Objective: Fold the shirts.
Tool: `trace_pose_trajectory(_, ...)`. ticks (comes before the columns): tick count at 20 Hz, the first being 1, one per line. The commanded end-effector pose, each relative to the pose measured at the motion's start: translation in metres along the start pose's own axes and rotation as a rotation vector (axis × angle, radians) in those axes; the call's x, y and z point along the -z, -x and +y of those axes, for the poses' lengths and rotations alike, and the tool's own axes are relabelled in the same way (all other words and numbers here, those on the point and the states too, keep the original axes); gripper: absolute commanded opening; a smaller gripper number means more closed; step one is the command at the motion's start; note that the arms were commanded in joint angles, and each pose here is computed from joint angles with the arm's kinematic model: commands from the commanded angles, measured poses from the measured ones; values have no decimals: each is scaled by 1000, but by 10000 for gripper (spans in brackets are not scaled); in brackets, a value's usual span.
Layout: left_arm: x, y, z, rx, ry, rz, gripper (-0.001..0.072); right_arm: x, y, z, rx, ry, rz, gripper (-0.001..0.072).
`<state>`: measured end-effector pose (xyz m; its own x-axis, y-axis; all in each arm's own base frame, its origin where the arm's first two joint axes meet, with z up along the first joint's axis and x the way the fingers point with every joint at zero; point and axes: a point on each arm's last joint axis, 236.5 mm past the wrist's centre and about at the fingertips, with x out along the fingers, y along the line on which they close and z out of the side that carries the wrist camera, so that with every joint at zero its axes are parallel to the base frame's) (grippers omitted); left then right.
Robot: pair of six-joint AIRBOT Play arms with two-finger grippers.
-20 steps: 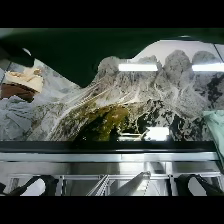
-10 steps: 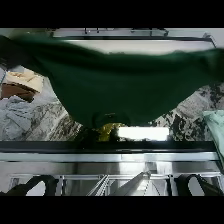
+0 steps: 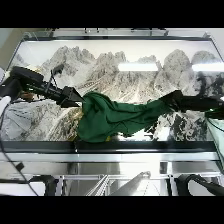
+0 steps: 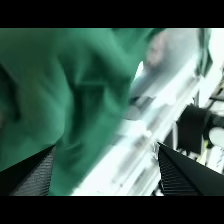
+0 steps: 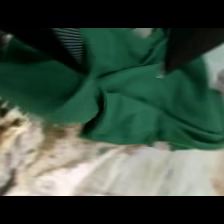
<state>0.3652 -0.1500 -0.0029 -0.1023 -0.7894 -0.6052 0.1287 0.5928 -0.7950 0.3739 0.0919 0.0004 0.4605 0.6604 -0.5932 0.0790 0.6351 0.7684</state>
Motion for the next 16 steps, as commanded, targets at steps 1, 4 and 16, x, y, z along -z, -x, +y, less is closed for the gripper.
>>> trace_pose_trajectory(1, -24, 17, 38, 48, 98, -15, 720, -15, -20, -46, 22, -59, 56, 572)
trace_pose_trajectory(4, -11, 48, 34, 68, 188, -24, 712, -31, 15, -49, 11, -35, 56, 572)
trace_pose_trajectory(16, 151, -85, 30, -91, 464, -79, 693, -34, 24, -138, 205, -93, 46, 565)
